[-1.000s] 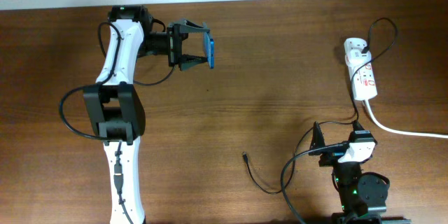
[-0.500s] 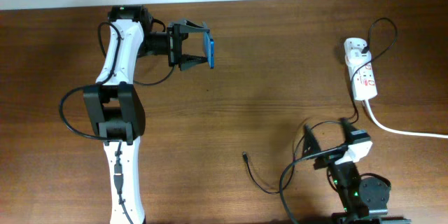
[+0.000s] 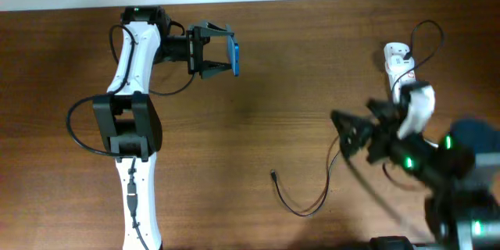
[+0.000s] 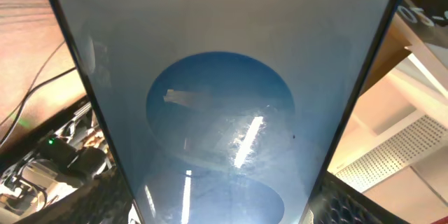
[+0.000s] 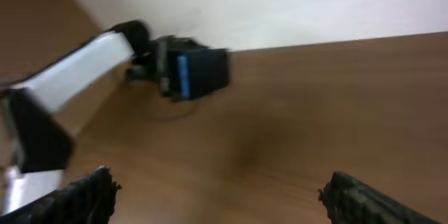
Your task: Plug charger to phone and switch on socket
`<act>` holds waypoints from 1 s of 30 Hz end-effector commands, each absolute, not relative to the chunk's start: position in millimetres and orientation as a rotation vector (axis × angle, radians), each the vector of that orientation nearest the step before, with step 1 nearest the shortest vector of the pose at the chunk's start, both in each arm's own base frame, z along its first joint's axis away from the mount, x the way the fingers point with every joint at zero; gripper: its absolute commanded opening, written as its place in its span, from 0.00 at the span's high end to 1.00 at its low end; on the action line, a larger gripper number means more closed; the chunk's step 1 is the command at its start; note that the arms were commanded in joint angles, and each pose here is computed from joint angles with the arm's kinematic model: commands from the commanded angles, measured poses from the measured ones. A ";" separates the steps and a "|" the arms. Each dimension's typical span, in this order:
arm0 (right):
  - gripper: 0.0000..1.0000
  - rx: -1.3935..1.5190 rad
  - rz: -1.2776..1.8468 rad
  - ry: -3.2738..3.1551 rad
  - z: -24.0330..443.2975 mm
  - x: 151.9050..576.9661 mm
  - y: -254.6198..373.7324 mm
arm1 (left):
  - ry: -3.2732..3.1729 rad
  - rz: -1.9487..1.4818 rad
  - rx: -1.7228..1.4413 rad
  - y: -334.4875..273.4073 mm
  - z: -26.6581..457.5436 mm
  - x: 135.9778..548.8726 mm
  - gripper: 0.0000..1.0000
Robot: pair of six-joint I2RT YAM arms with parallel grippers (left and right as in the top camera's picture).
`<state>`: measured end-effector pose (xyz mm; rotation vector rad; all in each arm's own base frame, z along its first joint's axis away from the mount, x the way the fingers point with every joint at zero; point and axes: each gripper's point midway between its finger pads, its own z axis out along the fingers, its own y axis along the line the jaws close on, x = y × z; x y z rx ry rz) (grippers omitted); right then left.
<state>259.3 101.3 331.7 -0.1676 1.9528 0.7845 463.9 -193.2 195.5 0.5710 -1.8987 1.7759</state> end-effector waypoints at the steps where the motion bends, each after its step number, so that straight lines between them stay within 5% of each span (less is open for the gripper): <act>1: 0.03 -0.390 1.119 1.924 348.0 266.3 147.0 | -1.857 1.840 0.565 -190.0 207.1 469.3 0.22; 3: 0.03 -0.349 1.050 2.048 331.3 291.7 161.6 | -1.856 1.839 0.565 -190.4 207.1 469.2 0.22; 7: 0.03 -0.218 0.406 2.328 305.6 356.1 202.8 | -1.856 1.839 0.565 -190.4 207.1 469.2 0.22; 10: 0.04 -0.325 0.434 2.327 299.1 380.7 267.2 | -1.856 1.839 0.565 -190.4 207.1 469.2 0.22; 12: 0.14 -0.281 0.444 2.316 284.1 399.3 294.5 | -1.855 1.839 0.566 -190.4 207.2 469.2 0.22; 17: 0.15 -0.161 0.322 2.357 246.8 423.0 291.0 | -1.842 1.825 0.584 -190.2 207.2 469.3 0.22; 21: 0.38 -0.149 0.294 2.353 239.7 429.5 291.0 | -1.842 1.825 0.584 -190.2 207.2 469.3 0.22; 30: 0.47 -0.142 0.287 2.342 230.1 439.2 296.3 | -1.839 1.823 0.587 -190.2 207.2 469.2 0.21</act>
